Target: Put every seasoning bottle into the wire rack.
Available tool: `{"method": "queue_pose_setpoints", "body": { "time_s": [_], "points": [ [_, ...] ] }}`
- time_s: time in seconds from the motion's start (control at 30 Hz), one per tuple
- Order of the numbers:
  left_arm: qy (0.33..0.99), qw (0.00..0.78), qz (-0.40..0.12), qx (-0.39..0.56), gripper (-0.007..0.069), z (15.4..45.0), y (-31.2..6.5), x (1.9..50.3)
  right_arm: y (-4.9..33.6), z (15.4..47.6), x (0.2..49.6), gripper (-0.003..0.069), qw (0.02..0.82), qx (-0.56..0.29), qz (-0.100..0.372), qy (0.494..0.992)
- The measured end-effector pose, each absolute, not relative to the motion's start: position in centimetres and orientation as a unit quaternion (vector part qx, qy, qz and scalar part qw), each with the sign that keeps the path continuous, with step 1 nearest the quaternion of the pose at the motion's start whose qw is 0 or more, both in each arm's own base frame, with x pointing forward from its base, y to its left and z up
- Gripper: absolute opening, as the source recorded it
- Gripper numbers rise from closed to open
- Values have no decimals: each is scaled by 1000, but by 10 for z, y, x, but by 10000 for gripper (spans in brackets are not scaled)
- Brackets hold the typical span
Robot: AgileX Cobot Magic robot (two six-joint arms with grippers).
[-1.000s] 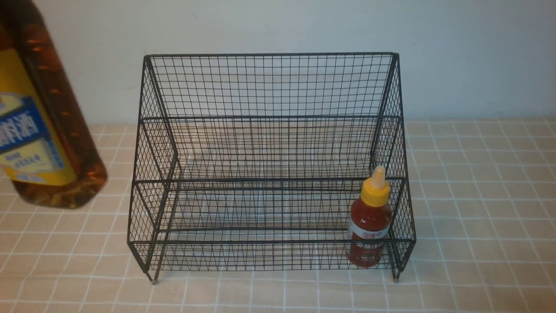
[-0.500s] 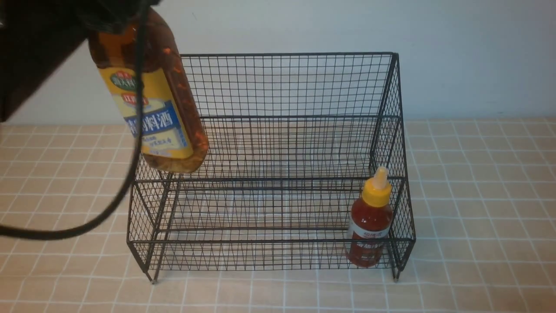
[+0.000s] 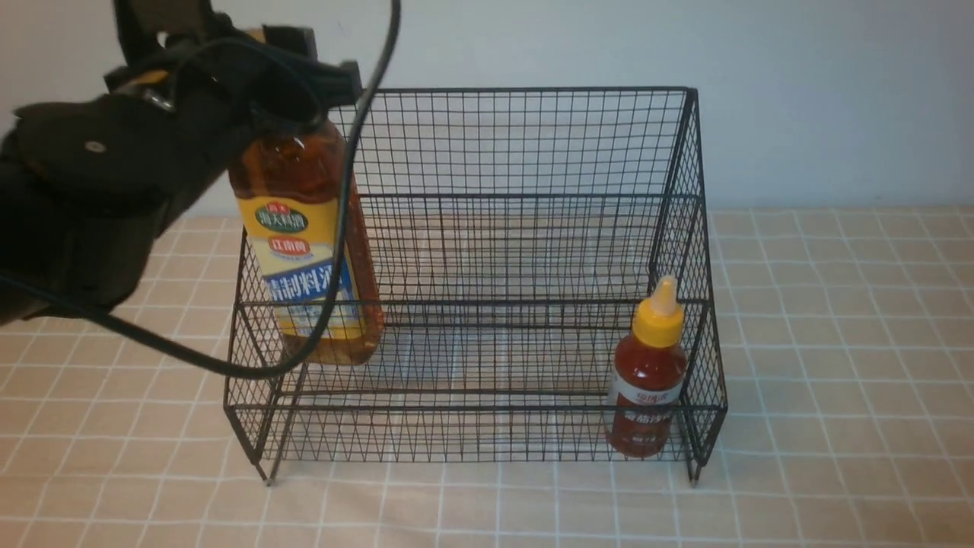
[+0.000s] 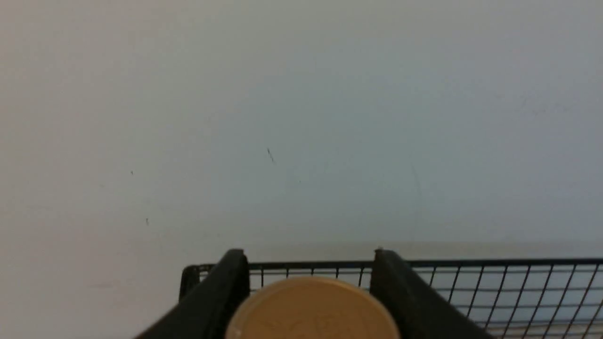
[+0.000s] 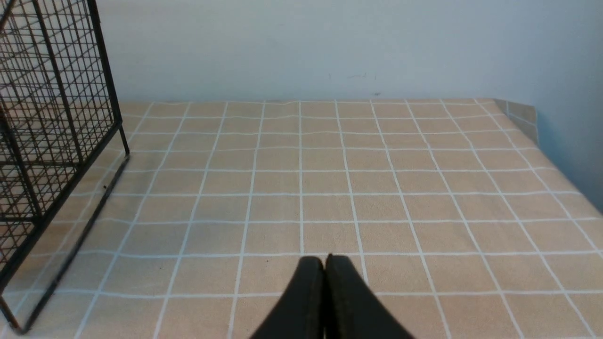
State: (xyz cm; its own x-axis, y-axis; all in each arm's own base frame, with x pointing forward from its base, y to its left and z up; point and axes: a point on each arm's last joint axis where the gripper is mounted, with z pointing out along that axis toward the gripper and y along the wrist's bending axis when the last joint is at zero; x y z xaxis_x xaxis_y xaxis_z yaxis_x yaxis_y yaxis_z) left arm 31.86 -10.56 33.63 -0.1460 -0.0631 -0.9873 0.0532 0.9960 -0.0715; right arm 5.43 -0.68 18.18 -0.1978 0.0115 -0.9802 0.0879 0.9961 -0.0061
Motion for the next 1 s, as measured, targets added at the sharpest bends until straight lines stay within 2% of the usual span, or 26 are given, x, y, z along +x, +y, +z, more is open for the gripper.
{"method": "queue_pose_setpoints", "body": {
  "time_s": [0.13, 0.37, 0.53, 0.7, 0.87, 0.93, 1.0],
  "points": [
    [767, 641, -33, 12, 300, 325, -109, 325, -7, 182, 54, -15, 632, 32, -30, 773],
    [773, 633, -42, 5, 300, 325, -110, 325, -7, 182, 54, -14, 632, 32, -30, 773],
    [781, 624, -20, 24, 328, 327, -108, 322, -7, 182, 54, -14, 632, 32, -30, 773],
    [783, 621, -7, 11, 386, 347, -97, 307, -7, 182, 54, -14, 632, 32, -30, 773],
    [769, 638, 23, 27, 391, 377, -84, 279, -7, 182, 54, -14, 632, 32, -30, 773],
    [752, 656, 41, 41, 365, 395, -80, 260, -7, 182, 54, -14, 632, 32, -30, 773],
    [729, 681, 50, 52, 285, 415, -75, 236, -7, 182, 54, -14, 632, 32, -30, 773]
  ]
}}
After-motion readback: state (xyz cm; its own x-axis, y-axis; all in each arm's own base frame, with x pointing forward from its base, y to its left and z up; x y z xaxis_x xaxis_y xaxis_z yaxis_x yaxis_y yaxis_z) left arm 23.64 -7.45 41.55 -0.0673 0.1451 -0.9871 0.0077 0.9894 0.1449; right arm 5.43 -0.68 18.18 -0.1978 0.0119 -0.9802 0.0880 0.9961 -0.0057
